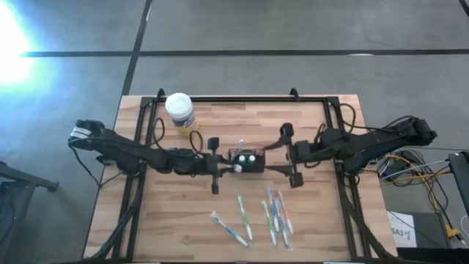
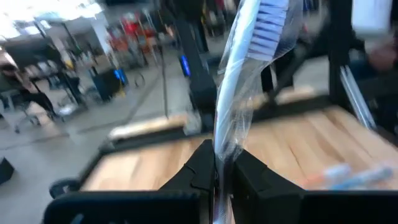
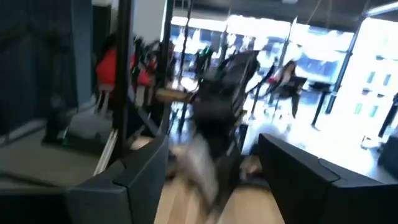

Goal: Pick & Place toothbrushing station
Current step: Put the purple toothbrush into the wire organizer

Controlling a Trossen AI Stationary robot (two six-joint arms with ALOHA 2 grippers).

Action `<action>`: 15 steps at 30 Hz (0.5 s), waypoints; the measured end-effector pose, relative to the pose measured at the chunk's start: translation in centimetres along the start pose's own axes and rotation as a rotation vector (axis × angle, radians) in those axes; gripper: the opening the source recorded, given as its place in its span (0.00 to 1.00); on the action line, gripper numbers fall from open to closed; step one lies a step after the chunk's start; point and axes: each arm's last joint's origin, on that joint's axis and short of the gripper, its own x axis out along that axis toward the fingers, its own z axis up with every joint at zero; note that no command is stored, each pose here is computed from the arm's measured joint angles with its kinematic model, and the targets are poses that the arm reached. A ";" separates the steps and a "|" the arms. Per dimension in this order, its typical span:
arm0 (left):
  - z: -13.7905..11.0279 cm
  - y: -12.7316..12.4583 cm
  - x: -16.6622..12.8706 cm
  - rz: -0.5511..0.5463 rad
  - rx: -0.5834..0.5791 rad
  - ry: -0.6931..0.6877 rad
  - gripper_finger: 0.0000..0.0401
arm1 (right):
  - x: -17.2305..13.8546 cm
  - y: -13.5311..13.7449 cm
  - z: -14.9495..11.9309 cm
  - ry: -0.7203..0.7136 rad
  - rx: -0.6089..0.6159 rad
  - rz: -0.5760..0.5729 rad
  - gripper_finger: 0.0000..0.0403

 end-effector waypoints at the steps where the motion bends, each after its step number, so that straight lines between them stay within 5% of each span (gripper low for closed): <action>1: -0.2 0.4 -0.2 0.014 -0.012 -0.033 0.06 | -0.5 0.3 -0.7 0.019 -0.001 0.011 0.58; 8: -3.8 3.3 -2.4 0.029 -0.153 -0.237 0.06 | -4.3 1.3 -6.0 0.049 -0.043 0.044 0.43; 15: -4.8 4.5 -2.6 0.071 -0.215 -0.257 0.06 | -7.6 1.5 -11.3 0.037 -0.062 -0.037 0.17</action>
